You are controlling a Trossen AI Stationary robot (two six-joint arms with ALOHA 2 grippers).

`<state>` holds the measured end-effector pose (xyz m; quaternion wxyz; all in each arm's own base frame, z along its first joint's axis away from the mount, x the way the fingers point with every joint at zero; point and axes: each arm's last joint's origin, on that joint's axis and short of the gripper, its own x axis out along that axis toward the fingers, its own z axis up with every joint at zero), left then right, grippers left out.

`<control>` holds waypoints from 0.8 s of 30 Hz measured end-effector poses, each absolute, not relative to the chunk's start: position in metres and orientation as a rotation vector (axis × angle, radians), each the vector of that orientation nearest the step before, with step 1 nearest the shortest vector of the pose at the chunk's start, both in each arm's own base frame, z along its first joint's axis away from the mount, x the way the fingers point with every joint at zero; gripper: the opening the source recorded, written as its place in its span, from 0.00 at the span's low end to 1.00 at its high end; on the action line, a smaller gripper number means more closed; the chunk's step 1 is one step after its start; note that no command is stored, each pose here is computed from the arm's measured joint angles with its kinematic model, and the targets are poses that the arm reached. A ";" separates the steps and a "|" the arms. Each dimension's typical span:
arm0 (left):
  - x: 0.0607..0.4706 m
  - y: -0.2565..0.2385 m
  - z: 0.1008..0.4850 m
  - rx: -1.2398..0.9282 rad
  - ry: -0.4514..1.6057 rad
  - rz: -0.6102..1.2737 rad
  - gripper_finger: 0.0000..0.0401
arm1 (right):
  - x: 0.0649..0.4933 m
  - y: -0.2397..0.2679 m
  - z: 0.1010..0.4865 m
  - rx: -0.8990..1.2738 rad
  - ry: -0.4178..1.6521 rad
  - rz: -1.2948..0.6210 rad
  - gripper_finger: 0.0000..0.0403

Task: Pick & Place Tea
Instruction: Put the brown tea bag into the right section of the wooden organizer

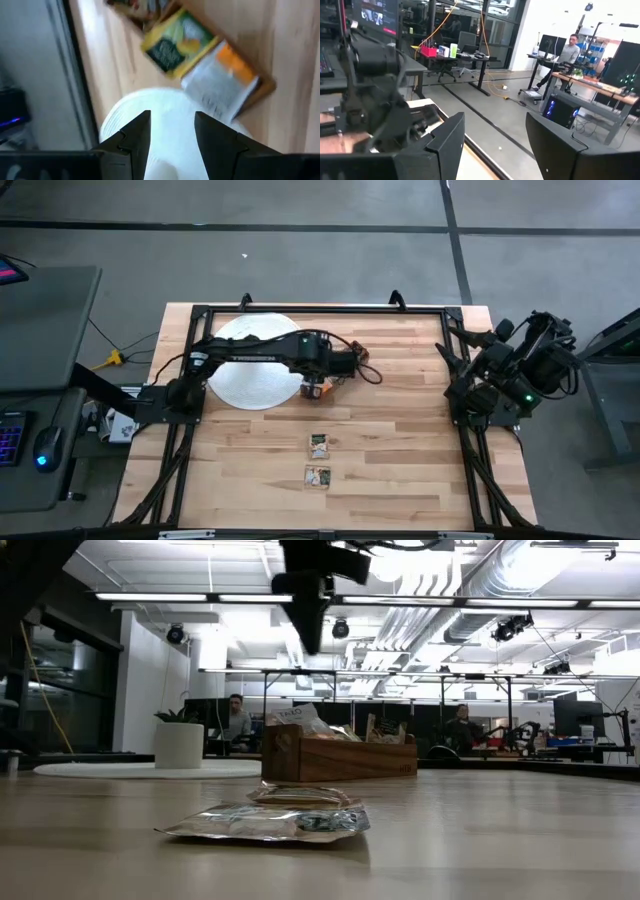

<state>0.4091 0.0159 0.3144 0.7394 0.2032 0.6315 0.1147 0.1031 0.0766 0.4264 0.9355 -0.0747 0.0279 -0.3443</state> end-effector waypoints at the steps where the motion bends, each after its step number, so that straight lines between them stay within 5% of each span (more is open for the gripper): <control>1: 0.404 0.013 0.318 0.462 1.390 0.258 0.37 | 0.103 0.077 0.426 -0.167 0.062 -0.703 0.51; 8: 0.381 0.000 0.339 0.532 1.365 0.330 0.37 | 0.103 0.076 0.427 -0.157 0.058 -0.703 0.51; 15: 0.314 0.001 0.369 0.440 1.303 0.478 0.37 | 0.107 0.081 0.425 -0.170 0.063 -0.704 0.51; 24: 0.246 -0.011 0.345 0.222 1.032 0.516 0.37 | 0.127 0.088 0.442 -0.180 0.041 -0.751 0.51</control>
